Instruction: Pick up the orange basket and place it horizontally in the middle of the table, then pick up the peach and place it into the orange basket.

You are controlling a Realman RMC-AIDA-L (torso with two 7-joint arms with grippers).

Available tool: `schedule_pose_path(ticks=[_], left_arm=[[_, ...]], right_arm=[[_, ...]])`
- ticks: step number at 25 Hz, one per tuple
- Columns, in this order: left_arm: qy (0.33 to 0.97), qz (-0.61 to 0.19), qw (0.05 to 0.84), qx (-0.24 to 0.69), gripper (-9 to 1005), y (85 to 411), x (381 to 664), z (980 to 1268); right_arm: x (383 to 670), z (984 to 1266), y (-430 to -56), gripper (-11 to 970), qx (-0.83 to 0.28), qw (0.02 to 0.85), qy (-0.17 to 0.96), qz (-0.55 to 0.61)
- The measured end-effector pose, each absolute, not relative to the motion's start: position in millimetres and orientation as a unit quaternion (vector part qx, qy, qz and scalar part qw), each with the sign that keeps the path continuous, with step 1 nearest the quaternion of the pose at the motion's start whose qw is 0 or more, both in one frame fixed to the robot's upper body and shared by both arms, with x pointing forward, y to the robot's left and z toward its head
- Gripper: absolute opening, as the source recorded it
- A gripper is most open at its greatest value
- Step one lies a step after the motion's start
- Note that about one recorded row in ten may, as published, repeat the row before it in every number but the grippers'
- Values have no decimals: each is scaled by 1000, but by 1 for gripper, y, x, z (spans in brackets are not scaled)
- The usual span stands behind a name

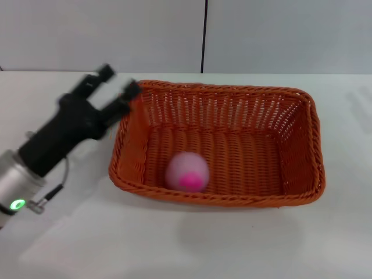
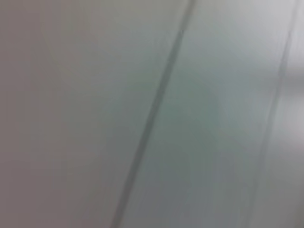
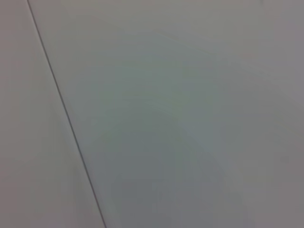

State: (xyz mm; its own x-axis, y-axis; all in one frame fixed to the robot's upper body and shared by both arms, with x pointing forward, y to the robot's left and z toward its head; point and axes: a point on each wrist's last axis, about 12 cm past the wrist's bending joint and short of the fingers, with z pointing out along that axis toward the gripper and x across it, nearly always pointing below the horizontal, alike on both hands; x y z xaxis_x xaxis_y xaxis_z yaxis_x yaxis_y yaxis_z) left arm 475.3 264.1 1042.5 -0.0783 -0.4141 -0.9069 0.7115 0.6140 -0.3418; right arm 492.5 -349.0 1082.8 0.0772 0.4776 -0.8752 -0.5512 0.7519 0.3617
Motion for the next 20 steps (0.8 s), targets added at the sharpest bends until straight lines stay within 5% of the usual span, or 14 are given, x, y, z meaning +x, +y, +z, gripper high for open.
schedule_pose_path(ticks=[10,20], left_arm=[[538,-273,798,-6,834,305,443,1045],[509,-149,847,-47,834,330,423,1047]], right_arm=[[491,1083,-354,441,-18,743,576,341],[481,1073,-368,441,55,798,547,248]])
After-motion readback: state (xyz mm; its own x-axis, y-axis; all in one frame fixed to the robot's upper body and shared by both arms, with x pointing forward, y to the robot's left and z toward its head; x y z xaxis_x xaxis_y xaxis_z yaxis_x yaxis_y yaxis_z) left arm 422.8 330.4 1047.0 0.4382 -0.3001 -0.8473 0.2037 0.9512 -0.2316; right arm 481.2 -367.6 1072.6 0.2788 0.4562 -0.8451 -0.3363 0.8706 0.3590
